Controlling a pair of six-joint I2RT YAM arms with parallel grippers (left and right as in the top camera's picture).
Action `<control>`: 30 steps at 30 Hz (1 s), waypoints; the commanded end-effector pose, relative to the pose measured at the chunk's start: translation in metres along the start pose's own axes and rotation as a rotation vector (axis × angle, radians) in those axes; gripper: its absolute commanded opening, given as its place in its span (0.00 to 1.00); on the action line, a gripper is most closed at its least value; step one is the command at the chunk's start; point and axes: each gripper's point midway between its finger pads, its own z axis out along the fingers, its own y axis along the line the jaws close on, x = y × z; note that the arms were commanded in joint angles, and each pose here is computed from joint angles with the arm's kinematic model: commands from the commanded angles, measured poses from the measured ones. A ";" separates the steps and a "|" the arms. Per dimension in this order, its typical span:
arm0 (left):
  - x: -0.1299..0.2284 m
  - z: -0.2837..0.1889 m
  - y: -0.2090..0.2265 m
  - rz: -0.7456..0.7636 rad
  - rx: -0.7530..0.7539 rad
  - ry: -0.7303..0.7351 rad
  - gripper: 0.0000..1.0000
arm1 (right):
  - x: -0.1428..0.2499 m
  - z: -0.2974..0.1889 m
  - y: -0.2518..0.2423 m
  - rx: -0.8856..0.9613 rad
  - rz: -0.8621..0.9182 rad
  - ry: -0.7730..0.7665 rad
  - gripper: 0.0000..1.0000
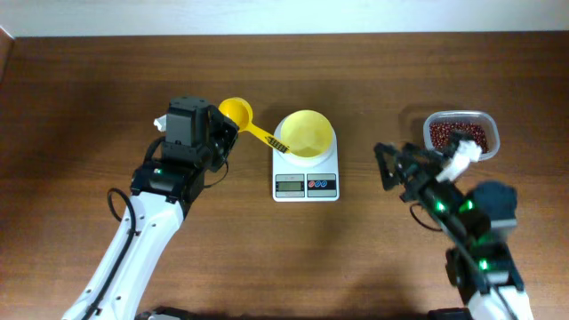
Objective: Scoop item into bowl and weigh 50g on scale
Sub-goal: 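Move the right gripper toward the scoop held by the left gripper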
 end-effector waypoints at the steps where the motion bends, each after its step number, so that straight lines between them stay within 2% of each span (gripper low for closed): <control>1: -0.004 -0.007 -0.009 -0.003 0.024 -0.022 0.00 | 0.030 0.018 0.039 -0.282 0.043 0.289 0.99; 2: -0.004 -0.007 -0.009 -0.008 0.024 -0.022 0.00 | 0.038 0.022 0.036 -0.306 0.069 0.337 0.99; 5: 0.001 -0.007 0.000 -0.147 -0.010 0.004 0.00 | 0.062 0.033 0.017 -0.293 0.231 0.452 0.99; 7: 0.006 -0.007 0.002 -0.198 -0.021 0.028 0.00 | 0.071 0.039 0.007 -0.258 0.335 0.490 0.99; 9: 0.013 -0.007 0.002 -0.244 -0.025 0.057 0.00 | 0.077 0.042 0.001 -0.248 0.362 0.512 0.99; 11: 0.020 -0.007 0.003 -0.298 -0.036 0.072 0.00 | 0.079 0.043 0.003 -0.269 0.299 0.506 0.99; 14: 0.036 -0.007 0.000 -0.372 -0.048 0.100 0.00 | 0.084 0.049 0.024 -0.367 0.085 0.485 0.98; 16: 0.044 -0.008 -0.002 -0.363 -0.047 0.116 0.00 | 0.090 0.058 0.041 -0.404 -0.039 0.453 0.99; 19: 0.048 -0.008 0.003 -0.359 -0.069 0.124 0.00 | 0.091 0.069 0.053 -0.400 -0.114 0.400 1.00; 22: 0.052 -0.009 0.010 -0.360 -0.103 0.133 0.00 | 0.084 0.077 0.066 -0.404 -0.171 0.329 0.81; 23: 0.053 -0.009 0.013 -0.361 -0.114 0.135 0.00 | 0.081 0.079 0.065 -0.387 -0.178 0.309 0.78; 28: 0.063 -0.011 0.011 -0.362 -0.112 0.193 0.00 | 0.084 0.082 0.067 -0.376 -0.182 0.303 0.74; 30: 0.070 -0.012 0.009 -0.347 -0.112 0.207 0.00 | 0.085 0.082 0.069 -0.380 -0.182 0.307 0.69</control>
